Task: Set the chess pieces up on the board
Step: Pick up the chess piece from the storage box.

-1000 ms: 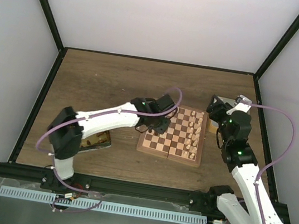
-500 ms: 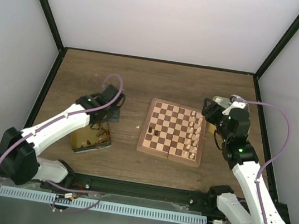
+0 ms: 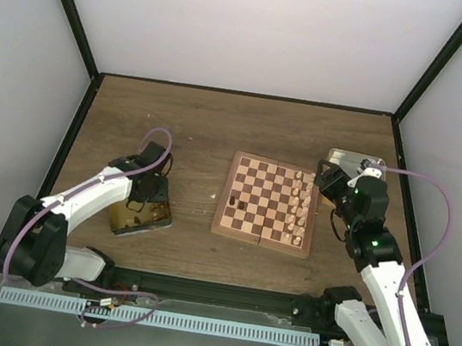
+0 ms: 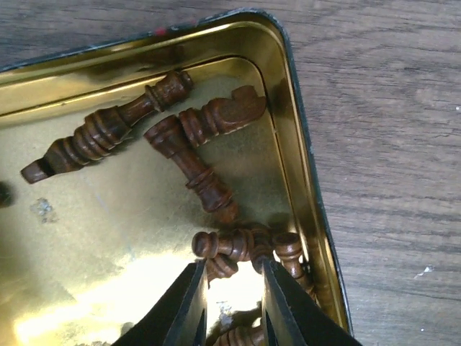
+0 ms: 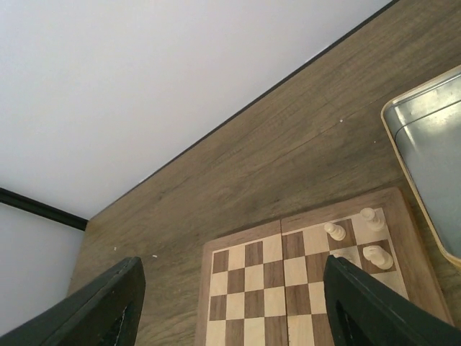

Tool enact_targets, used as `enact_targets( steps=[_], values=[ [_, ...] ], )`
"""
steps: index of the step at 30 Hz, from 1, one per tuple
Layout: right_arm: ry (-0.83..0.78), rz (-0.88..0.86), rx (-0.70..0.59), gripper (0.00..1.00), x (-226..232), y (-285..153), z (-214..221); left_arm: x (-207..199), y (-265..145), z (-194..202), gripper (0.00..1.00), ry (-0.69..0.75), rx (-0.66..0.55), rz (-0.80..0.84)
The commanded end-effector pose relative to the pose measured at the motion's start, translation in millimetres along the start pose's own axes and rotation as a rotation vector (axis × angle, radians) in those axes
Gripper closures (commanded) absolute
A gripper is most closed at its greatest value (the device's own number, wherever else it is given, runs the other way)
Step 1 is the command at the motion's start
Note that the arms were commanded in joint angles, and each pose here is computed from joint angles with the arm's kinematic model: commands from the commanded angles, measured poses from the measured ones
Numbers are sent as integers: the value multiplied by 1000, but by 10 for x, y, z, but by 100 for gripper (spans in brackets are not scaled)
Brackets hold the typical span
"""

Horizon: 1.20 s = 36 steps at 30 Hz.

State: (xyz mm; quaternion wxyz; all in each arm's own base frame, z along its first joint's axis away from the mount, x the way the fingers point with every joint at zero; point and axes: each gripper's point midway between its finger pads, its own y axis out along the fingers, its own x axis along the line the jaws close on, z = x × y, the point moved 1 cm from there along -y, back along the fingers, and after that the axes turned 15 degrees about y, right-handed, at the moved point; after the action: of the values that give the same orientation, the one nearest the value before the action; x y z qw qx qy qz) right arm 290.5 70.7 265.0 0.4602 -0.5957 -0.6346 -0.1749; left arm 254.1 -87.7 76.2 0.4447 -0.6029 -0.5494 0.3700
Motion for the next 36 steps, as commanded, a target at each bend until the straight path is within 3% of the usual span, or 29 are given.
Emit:
enact_targets(
  steps=[1,17,23,27,36],
  values=[
    [76,1,-26,31,-47,-118,-6,-69,102,-50,78,11,0,43],
    [45,14,-86,30,-122,-231,-66,-107,313,36,75,38,81,43],
    [6,-29,-124,30,-20,-260,-146,-77,302,41,83,34,80,26],
    [-10,-32,-123,30,-1,-248,-152,-22,238,-15,95,28,52,-4],
    [-61,-84,-91,29,107,-333,-109,23,-281,-181,96,-19,-89,21]
  ],
)
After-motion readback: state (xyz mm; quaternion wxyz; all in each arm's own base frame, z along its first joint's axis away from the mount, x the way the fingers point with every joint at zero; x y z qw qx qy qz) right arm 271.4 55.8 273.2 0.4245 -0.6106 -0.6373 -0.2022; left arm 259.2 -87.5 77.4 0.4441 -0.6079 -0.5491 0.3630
